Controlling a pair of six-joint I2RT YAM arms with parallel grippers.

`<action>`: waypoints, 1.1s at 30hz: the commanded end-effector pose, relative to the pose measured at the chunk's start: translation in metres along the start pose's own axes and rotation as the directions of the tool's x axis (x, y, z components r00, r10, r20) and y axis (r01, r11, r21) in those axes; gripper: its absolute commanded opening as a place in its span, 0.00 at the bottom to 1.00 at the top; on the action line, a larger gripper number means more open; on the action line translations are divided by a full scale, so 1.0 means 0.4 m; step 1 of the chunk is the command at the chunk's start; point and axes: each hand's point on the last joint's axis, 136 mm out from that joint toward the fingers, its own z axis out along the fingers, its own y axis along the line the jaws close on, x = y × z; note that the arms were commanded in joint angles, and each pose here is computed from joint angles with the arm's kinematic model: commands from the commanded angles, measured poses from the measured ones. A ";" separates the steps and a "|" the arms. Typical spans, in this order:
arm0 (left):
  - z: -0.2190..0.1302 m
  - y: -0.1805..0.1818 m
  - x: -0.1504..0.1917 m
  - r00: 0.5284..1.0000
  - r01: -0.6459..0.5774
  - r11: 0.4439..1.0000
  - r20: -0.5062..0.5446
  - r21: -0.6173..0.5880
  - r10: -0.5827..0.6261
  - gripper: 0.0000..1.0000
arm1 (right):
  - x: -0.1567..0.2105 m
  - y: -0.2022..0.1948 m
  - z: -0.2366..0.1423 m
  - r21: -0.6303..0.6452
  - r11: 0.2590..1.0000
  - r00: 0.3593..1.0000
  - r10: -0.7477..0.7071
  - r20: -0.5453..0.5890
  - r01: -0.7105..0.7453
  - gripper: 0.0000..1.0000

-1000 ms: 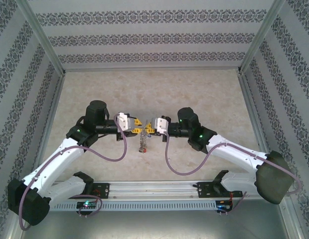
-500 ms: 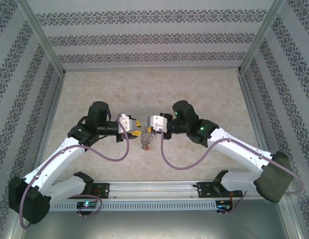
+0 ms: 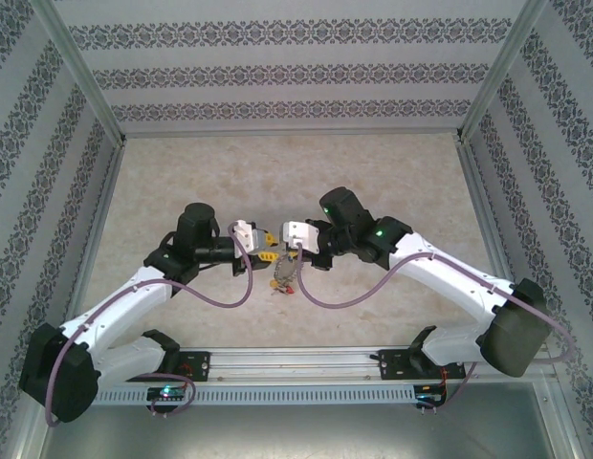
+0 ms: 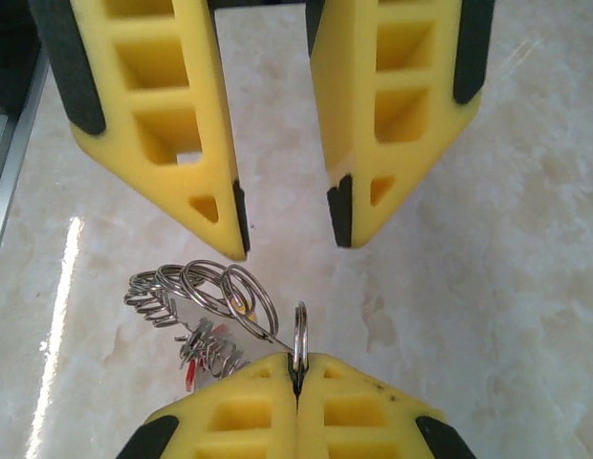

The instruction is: Put the keys on the keyring

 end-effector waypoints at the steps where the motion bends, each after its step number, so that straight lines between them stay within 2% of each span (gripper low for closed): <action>1: 0.018 0.006 -0.019 0.998 0.001 1.000 0.058 -0.008 0.000 0.31 | -0.016 -0.010 -0.024 -0.019 0.999 0.999 0.038 -0.038 -0.039 0.00; 6: 0.030 0.010 -0.013 0.998 0.000 1.000 0.067 -0.011 0.001 0.31 | 0.012 -0.011 -0.020 -0.033 0.998 0.994 0.043 -0.101 -0.047 0.00; 24: 0.064 0.019 -0.012 0.994 0.033 0.999 0.100 0.040 -0.037 0.29 | -0.003 -0.018 -0.003 -0.024 1.000 0.999 0.014 -0.032 -0.015 0.00; 29: 0.081 0.005 -0.021 0.993 0.010 0.999 0.121 0.050 -0.016 0.26 | 0.003 -0.018 0.008 -0.033 0.999 0.999 0.012 -0.039 -0.014 0.00; 31: 0.082 0.004 -0.014 0.995 0.009 0.999 0.103 0.052 -0.015 0.19 | -0.004 -0.015 0.003 -0.036 0.999 1.000 0.007 -0.024 -0.008 0.00; 33: 0.083 0.001 -0.007 0.996 0.015 0.998 0.086 0.062 -0.020 0.17 | -0.014 -0.015 -0.002 -0.030 1.000 1.000 0.002 -0.004 -0.003 0.00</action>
